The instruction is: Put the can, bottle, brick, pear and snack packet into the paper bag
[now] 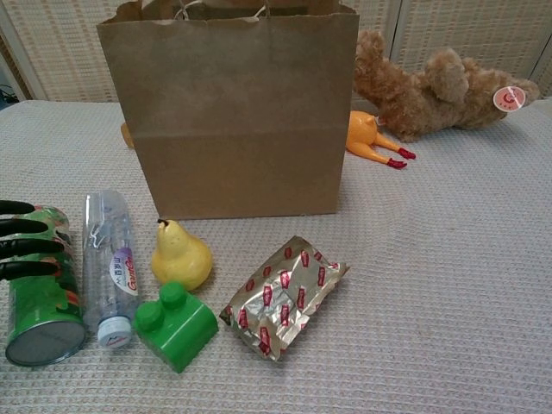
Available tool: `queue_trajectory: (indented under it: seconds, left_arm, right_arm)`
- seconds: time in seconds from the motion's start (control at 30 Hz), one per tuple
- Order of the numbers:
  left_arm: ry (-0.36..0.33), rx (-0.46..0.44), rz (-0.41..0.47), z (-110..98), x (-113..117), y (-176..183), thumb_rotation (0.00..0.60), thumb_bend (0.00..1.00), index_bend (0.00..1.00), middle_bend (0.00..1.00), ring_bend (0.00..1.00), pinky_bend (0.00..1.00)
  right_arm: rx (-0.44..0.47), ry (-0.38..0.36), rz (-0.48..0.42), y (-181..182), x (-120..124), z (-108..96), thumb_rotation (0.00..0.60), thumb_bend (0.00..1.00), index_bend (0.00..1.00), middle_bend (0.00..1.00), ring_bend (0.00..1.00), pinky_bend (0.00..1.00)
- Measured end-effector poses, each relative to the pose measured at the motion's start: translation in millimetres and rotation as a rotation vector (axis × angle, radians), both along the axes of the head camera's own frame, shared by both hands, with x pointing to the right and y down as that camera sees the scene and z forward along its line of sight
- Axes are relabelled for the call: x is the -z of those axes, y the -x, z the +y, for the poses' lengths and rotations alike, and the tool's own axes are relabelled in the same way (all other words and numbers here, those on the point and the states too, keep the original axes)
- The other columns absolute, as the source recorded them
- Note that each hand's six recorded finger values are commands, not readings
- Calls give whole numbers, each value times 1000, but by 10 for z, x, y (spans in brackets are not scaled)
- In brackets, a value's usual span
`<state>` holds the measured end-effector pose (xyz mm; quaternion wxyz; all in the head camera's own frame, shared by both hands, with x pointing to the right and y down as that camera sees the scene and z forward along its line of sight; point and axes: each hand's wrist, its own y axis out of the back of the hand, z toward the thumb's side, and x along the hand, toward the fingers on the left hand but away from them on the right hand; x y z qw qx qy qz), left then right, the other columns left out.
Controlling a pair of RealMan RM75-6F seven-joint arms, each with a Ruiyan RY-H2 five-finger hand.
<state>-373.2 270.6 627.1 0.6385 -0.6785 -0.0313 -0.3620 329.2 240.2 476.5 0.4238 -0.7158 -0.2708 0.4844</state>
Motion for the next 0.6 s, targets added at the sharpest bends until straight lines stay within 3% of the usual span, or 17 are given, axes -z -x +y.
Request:
queue_trajectory:
  seconds: [0.37, 0.6]
  left_arm:
    - [41, -90, -112, 41, -325, -161, 600, 354, 0, 0, 0, 1]
    - [51, -97, -123, -6, -416, -232, 600, 354, 0, 0, 0, 8]
  right_arm:
    - [0, 22, -12, -3, -11, 9, 600, 17, 0, 0, 0, 0]
    - [-4, 28, -12, 3, -19, 3, 600, 17, 0, 0, 0, 0]
